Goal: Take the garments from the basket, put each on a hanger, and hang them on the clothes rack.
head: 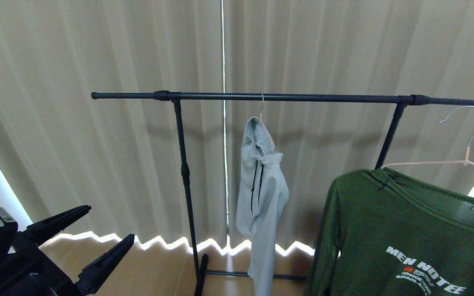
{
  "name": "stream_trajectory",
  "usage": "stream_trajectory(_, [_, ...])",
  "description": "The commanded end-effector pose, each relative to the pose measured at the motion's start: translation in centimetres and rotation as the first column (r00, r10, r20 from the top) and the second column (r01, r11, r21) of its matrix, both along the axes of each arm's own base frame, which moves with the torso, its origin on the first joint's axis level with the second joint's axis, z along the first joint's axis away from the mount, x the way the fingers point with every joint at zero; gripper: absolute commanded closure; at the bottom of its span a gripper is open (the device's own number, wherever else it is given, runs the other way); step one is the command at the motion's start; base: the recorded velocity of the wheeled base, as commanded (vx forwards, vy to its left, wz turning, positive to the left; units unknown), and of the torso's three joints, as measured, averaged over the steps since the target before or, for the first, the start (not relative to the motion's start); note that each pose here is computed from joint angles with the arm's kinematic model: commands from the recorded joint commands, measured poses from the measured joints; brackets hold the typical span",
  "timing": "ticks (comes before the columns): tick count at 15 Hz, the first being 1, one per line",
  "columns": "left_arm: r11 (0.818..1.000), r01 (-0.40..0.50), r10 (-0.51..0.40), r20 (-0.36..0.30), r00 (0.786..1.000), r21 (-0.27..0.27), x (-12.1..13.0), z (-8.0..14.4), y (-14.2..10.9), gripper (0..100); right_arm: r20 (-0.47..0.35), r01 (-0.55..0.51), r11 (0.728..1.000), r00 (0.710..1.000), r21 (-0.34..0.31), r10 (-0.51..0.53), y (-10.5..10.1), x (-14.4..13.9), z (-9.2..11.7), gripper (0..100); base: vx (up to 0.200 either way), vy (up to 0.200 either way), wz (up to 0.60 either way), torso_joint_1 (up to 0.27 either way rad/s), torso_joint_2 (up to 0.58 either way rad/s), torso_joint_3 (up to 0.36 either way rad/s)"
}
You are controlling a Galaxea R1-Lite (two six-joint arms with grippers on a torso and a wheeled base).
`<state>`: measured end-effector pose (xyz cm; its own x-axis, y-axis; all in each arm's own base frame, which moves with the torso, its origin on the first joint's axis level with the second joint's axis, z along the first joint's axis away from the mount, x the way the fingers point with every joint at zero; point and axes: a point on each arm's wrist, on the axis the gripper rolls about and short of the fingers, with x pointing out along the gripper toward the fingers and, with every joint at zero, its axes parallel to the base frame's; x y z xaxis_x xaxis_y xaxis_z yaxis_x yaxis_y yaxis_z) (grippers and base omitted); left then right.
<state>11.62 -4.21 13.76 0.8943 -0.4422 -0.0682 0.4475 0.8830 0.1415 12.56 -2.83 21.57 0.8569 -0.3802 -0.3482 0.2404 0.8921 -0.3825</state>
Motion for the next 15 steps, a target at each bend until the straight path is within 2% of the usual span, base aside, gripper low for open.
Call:
stream_trajectory(1, [1.000, 0.000, 0.000, -0.002, 1.000, -0.001, 0.0, 0.0, 0.0, 0, -0.005, 0.001, 1.000, 1.000, 0.002, -0.001, -0.1, 0.1, -0.1, 100, 0.000, 0.000, 0.00, 0.000, 0.00, 0.000])
stream_trajectory(2, [1.000, 0.000, 0.000, -0.004, 1.000, 0.000, 0.0, 0.0, 0.0, 0, -0.007, -0.004, 1.000, 1.000, 0.005, 0.004, 0.0, 0.1, -0.2, 100, 0.000, 0.000, 0.00, 0.000, 0.00, 0.000])
stream_trajectory(5, [1.000, 0.000, 0.000, -0.007, 1.000, 0.003, 0.1, -0.1, 0.0, 0, -0.038, -0.015, 1.000, 0.999, 0.017, 0.015, 0.1, -0.3, -1.5, 100, 0.200, 0.000, 0.00, 0.001, 0.00, 0.001])
stream_trajectory(15, [1.000, 0.003, -0.003, 0.005, 1.000, 0.024, 0.0, -0.1, 0.0, 0, -0.049, -0.019, 0.999, 0.999, 0.026, 0.021, 0.3, -0.6, -2.1, 100, 0.200, 0.000, 0.00, 0.004, 0.00, 0.002])
